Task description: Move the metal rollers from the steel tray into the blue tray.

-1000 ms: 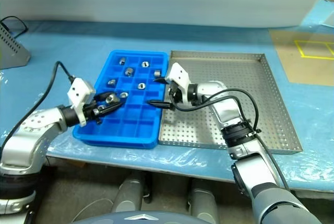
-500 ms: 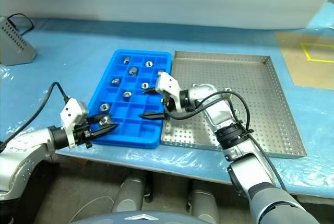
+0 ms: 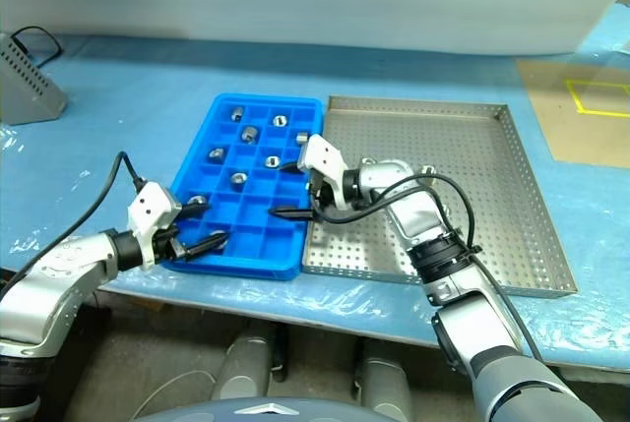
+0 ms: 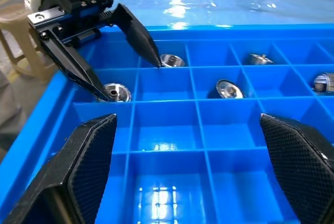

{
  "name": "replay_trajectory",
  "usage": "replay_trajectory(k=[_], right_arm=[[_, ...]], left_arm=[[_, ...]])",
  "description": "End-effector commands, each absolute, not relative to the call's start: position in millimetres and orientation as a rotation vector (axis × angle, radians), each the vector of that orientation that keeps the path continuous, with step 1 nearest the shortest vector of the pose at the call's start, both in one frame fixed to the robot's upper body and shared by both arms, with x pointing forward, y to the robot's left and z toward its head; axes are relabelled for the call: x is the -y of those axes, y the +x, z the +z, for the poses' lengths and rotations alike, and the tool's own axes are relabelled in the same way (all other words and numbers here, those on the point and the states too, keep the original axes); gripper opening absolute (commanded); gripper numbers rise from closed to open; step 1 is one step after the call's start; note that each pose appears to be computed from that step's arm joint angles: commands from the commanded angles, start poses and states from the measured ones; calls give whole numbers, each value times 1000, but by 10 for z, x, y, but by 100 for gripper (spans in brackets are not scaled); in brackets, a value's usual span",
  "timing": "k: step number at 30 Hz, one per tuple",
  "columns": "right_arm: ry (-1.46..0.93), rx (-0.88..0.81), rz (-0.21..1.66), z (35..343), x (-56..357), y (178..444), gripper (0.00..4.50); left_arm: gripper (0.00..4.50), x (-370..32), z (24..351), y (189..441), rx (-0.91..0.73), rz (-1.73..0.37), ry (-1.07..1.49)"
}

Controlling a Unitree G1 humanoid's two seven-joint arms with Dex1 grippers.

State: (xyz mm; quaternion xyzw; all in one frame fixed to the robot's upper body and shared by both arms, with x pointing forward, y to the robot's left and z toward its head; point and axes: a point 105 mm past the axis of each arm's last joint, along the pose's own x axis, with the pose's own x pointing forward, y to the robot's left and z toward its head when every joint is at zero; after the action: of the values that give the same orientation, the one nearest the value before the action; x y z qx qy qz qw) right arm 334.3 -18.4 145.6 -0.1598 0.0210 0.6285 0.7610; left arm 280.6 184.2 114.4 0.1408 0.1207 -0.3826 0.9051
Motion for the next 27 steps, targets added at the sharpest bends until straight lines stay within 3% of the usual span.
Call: replay_trajectory(k=[1,4,8,16,27], right_arm=[[-349,40,1258,1679,314,3506,450],[-364,94,1082,1855,506,3782,450],[-387,121,968,1915,654,3936,450],[-347,15,762,1572,1071,4151,450],[-319,-66,712,1192,1154,4086,450]], left_arm=[[390,-1739,1510,2864,-109,-839,290],[390,-1616,1728,2984,-35,-873,240],[390,-1383,1762,3081,-13,-934,186],[390,-1007,1646,3172,-37,-1043,96],[390,-912,1614,3246,-82,-1108,52]])
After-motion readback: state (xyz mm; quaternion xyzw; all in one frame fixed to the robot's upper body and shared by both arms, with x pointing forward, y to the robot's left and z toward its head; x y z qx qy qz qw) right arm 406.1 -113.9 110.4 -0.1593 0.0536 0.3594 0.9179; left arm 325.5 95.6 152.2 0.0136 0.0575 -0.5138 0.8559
